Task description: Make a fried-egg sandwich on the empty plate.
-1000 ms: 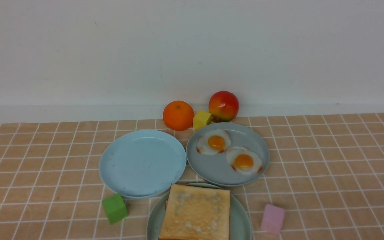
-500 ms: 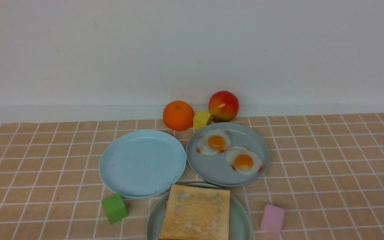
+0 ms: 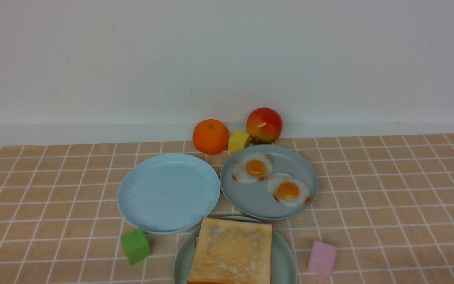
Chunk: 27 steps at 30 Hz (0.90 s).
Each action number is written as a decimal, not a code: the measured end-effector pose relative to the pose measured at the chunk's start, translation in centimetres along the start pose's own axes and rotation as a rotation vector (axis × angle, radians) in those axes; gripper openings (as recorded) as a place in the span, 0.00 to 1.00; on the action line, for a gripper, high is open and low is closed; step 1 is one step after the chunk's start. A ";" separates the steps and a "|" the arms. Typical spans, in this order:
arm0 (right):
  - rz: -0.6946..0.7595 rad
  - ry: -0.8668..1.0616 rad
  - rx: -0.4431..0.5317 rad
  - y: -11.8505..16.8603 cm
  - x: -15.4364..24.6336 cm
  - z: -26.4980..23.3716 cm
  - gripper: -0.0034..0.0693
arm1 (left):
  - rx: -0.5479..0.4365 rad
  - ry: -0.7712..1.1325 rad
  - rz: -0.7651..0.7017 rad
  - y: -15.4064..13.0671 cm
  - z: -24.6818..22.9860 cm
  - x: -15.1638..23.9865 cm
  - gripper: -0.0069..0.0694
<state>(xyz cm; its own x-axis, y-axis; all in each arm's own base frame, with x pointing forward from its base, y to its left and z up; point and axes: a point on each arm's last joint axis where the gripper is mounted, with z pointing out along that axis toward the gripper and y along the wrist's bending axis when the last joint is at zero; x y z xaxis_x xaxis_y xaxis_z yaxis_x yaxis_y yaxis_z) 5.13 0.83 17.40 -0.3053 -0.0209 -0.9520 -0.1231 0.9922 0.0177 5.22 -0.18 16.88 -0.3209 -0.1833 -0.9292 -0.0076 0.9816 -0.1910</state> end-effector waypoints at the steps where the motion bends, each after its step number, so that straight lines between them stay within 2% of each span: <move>1: 0.005 -0.001 -0.002 0.0 0.0 0.0 0.16 | 0.000 0.000 0.000 0.0 0.0 0.0 0.10; 27: 0.011 -0.005 -0.003 0.0 0.0 0.0 0.20 | 0.000 0.000 0.000 0.0 0.0 0.0 0.13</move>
<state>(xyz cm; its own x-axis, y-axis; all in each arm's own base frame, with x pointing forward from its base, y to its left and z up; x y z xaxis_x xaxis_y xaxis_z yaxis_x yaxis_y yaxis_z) 5.15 0.85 17.42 -0.3023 -0.0093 -0.9532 -0.1222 0.9921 0.0290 5.22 -0.18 16.88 -0.3209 -0.1833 -0.9292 -0.0076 0.9816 -0.1910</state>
